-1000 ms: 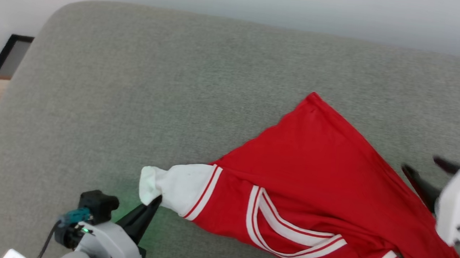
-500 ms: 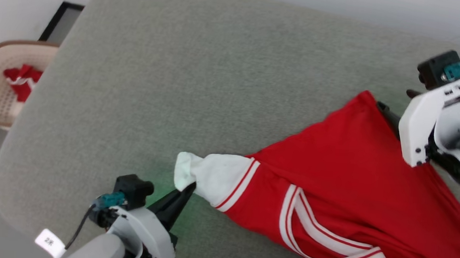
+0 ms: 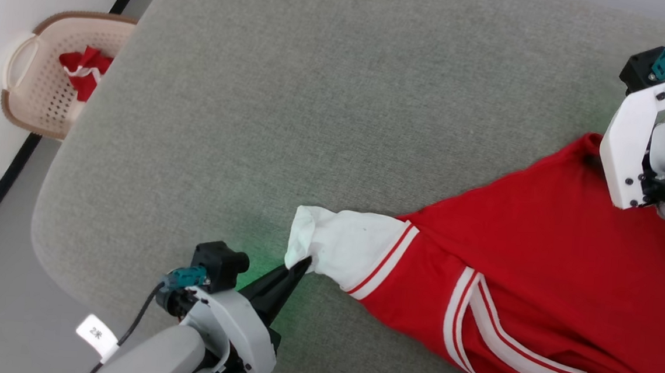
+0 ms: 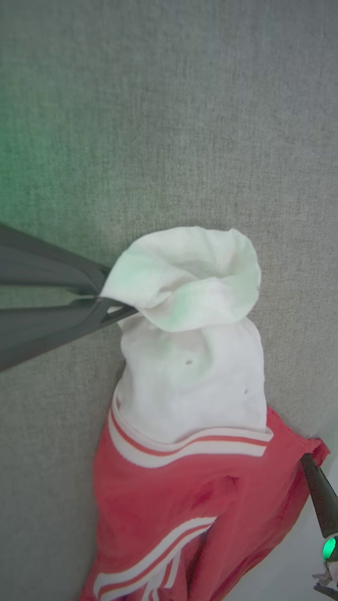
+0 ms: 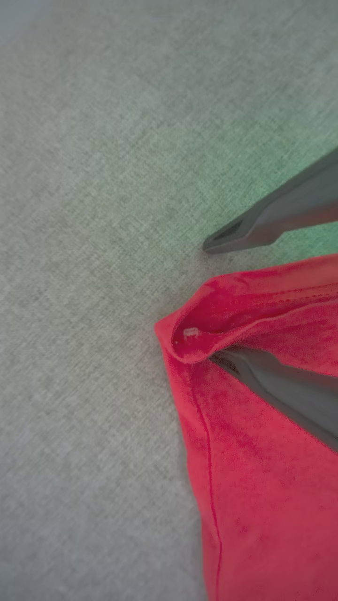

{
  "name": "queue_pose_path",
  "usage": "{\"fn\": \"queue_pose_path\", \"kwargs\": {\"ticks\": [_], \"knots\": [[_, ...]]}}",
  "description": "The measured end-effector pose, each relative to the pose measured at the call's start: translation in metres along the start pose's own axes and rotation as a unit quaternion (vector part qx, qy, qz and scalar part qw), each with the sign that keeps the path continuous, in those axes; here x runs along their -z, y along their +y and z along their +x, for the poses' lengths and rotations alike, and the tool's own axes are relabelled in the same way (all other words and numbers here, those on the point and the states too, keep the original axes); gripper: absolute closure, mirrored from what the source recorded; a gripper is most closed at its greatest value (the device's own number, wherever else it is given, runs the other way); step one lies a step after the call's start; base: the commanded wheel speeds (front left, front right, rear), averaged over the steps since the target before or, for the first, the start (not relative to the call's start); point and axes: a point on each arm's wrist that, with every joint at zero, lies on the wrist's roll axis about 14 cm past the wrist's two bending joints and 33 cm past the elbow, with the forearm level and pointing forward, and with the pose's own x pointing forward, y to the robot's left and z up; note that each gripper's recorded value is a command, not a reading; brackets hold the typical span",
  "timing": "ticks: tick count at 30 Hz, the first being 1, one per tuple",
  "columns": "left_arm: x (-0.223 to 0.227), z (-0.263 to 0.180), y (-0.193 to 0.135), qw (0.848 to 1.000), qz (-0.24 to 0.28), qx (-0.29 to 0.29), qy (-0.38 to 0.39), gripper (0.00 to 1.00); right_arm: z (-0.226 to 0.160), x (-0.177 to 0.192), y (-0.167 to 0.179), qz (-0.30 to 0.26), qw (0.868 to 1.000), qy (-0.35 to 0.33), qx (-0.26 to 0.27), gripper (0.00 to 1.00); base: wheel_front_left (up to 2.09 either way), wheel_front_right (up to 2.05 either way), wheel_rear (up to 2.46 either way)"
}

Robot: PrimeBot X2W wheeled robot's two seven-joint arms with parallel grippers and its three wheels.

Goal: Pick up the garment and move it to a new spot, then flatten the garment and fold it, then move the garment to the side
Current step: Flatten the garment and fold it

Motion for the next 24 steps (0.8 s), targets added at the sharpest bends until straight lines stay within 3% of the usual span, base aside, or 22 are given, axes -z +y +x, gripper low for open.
{"fn": "queue_pose_path", "kwargs": {"ticks": [8,12,18,24], "knots": [[-0.007,0.002,0.013,1.000,0.003,-0.010,0.003,1.00,0.002,-0.010,-0.001,0.009,1.000,-0.020,-0.001,1.00,0.00,0.00,0.00],[-0.035,0.005,0.027,1.000,0.019,-0.015,-0.015,1.00,-0.013,-0.021,-0.005,0.009,0.998,-0.062,0.007,1.00,0.00,0.00,0.00],[-0.105,0.010,0.032,0.996,0.077,0.005,-0.044,1.00,-0.062,-0.055,-0.028,0.006,0.987,-0.153,0.041,1.00,0.00,0.00,0.00],[-0.185,0.007,0.017,0.986,0.137,0.031,-0.085,1.00,-0.127,-0.087,-0.047,0.002,0.965,-0.249,0.079,1.00,0.00,0.00,0.00]]}}
